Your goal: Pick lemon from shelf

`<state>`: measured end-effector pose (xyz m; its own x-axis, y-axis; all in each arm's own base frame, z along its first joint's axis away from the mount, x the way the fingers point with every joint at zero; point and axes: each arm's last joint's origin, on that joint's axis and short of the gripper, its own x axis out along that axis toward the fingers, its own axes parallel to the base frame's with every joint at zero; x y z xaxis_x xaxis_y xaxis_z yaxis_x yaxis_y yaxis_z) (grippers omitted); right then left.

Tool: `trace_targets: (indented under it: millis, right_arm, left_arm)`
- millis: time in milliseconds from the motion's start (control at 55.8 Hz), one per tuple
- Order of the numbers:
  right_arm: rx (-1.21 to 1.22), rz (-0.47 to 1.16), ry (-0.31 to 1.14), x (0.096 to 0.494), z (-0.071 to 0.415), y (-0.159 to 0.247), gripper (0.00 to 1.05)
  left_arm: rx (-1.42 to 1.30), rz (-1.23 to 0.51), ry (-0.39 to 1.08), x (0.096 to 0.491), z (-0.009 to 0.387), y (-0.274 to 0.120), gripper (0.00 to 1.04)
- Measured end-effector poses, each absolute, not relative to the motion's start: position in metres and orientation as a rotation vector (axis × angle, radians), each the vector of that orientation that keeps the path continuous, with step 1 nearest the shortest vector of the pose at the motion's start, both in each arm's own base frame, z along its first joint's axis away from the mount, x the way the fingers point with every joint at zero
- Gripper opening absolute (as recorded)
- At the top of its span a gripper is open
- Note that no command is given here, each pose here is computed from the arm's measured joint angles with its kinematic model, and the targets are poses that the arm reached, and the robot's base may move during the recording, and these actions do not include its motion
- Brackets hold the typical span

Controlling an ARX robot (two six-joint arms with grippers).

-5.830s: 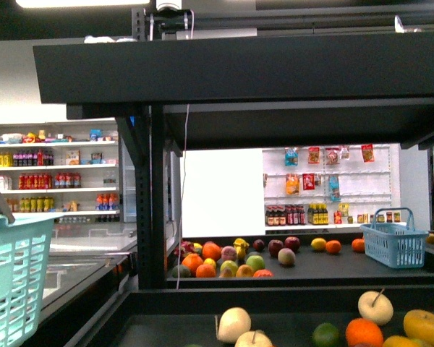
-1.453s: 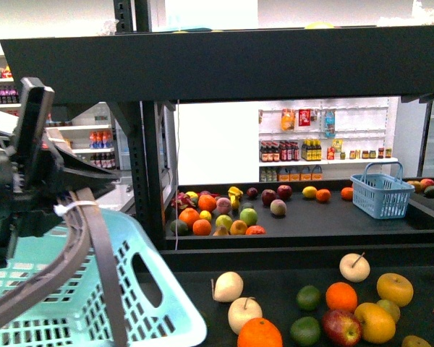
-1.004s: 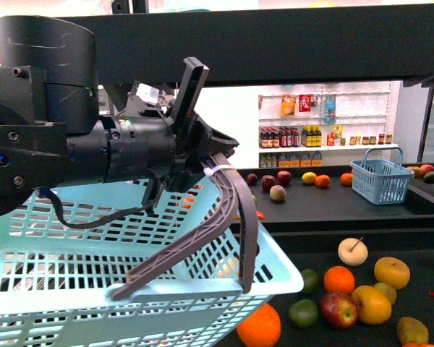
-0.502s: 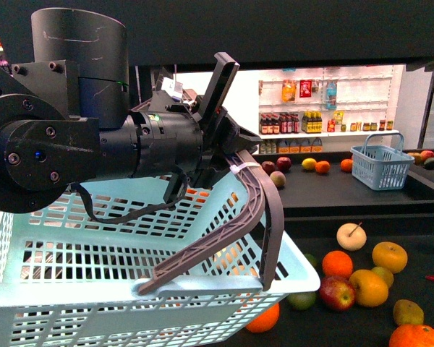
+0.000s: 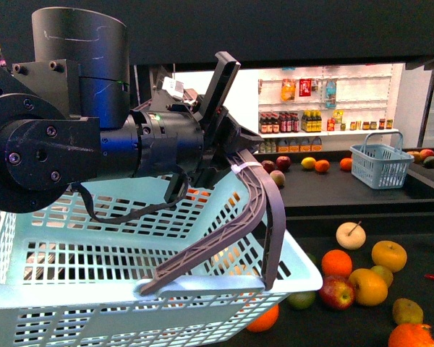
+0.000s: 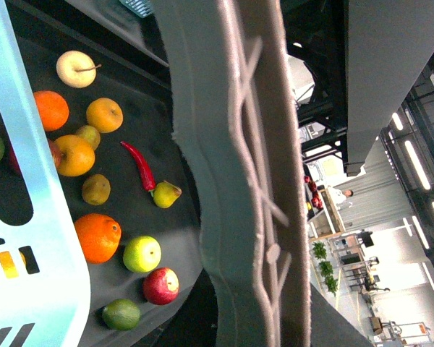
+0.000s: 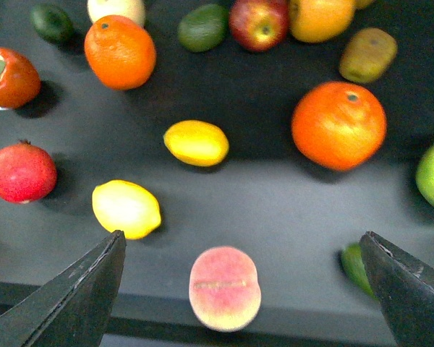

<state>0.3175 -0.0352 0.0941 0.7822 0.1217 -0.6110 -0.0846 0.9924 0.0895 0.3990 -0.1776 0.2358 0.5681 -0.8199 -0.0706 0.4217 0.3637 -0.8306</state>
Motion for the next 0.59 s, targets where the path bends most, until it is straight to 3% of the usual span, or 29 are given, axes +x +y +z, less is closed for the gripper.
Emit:
trace_targets:
  millis: [359, 592]
  right_arm:
    - [-0.212, 0.46, 0.704, 0.371, 0.02, 0.026, 0.97]
    - [-0.367, 0.544, 0.666, 0.393, -0.027, 0.063, 0.97]
  left_arm:
    - [-0.87, -0.849, 0.532, 0.399, 0.236, -0.178, 0.08]
    - [-0.87, -0.851, 0.532, 0.399, 0.236, -0.178, 0.08]
